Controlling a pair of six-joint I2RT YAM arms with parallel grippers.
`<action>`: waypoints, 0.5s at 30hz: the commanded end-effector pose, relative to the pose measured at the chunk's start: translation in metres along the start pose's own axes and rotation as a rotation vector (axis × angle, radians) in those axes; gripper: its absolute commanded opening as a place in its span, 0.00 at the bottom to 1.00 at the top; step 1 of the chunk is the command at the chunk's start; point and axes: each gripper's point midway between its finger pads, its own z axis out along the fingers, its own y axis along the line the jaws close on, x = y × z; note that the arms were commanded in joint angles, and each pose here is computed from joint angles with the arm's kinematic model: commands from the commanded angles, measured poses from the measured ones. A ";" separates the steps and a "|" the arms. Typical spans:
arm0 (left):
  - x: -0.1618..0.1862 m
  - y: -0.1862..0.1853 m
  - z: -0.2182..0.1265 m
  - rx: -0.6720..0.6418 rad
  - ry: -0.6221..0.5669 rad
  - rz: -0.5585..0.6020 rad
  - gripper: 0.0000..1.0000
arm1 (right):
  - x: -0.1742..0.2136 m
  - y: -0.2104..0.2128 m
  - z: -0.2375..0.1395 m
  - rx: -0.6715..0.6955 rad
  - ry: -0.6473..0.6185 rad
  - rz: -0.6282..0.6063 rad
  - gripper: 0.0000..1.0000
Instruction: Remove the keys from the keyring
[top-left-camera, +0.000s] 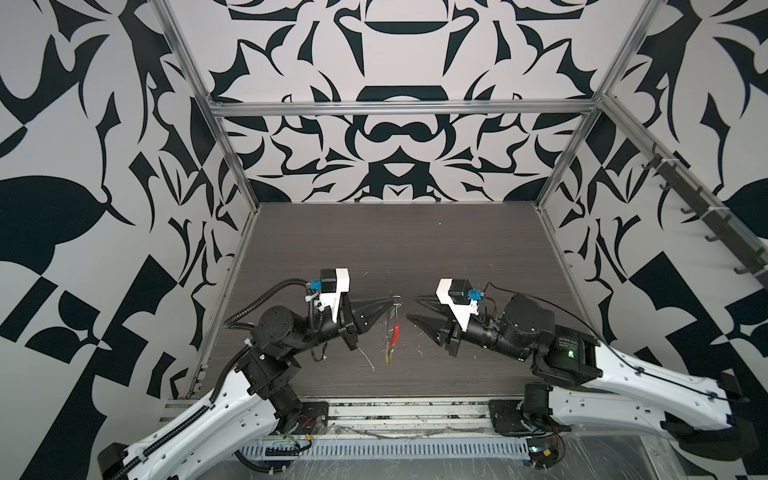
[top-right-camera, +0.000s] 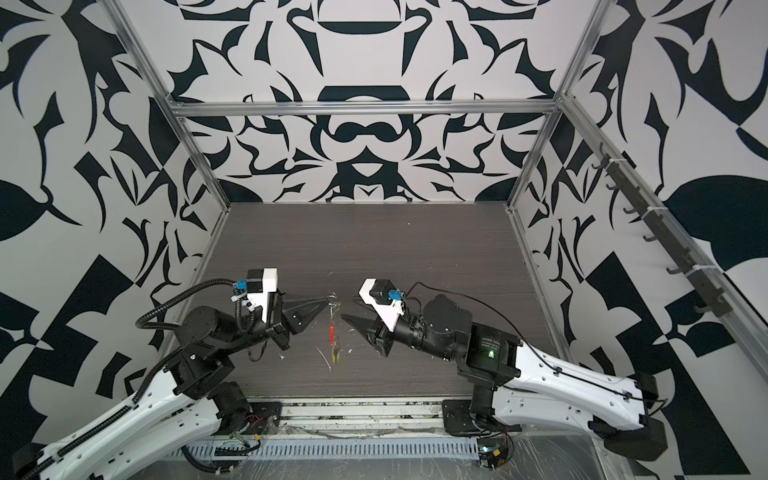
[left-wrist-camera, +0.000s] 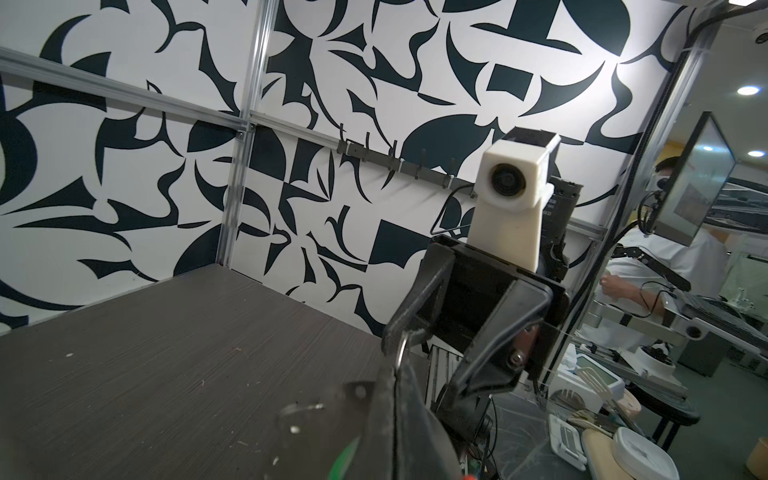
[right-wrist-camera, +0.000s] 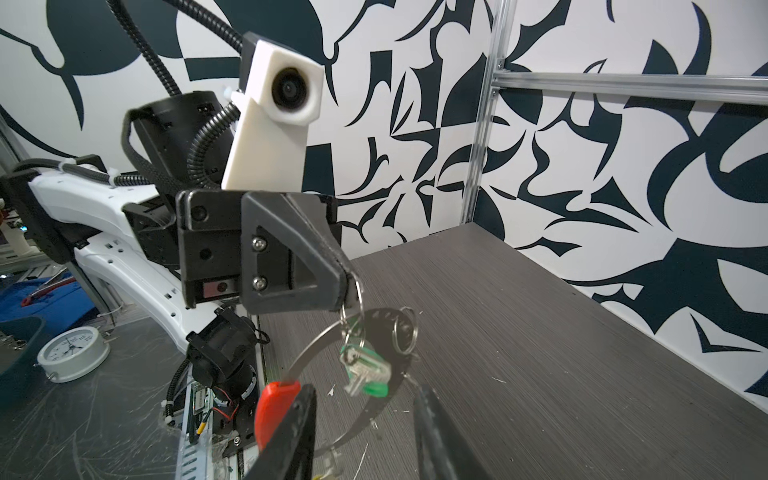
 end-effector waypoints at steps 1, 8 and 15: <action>-0.012 -0.017 -0.001 0.082 -0.035 0.010 0.00 | -0.030 0.001 -0.001 -0.002 -0.095 -0.011 0.42; -0.009 -0.016 0.000 0.087 -0.024 0.004 0.00 | -0.045 0.012 -0.002 -0.064 -0.153 -0.001 0.41; -0.009 -0.015 -0.001 0.074 -0.026 0.005 0.00 | -0.055 0.017 -0.008 -0.098 -0.209 0.059 0.45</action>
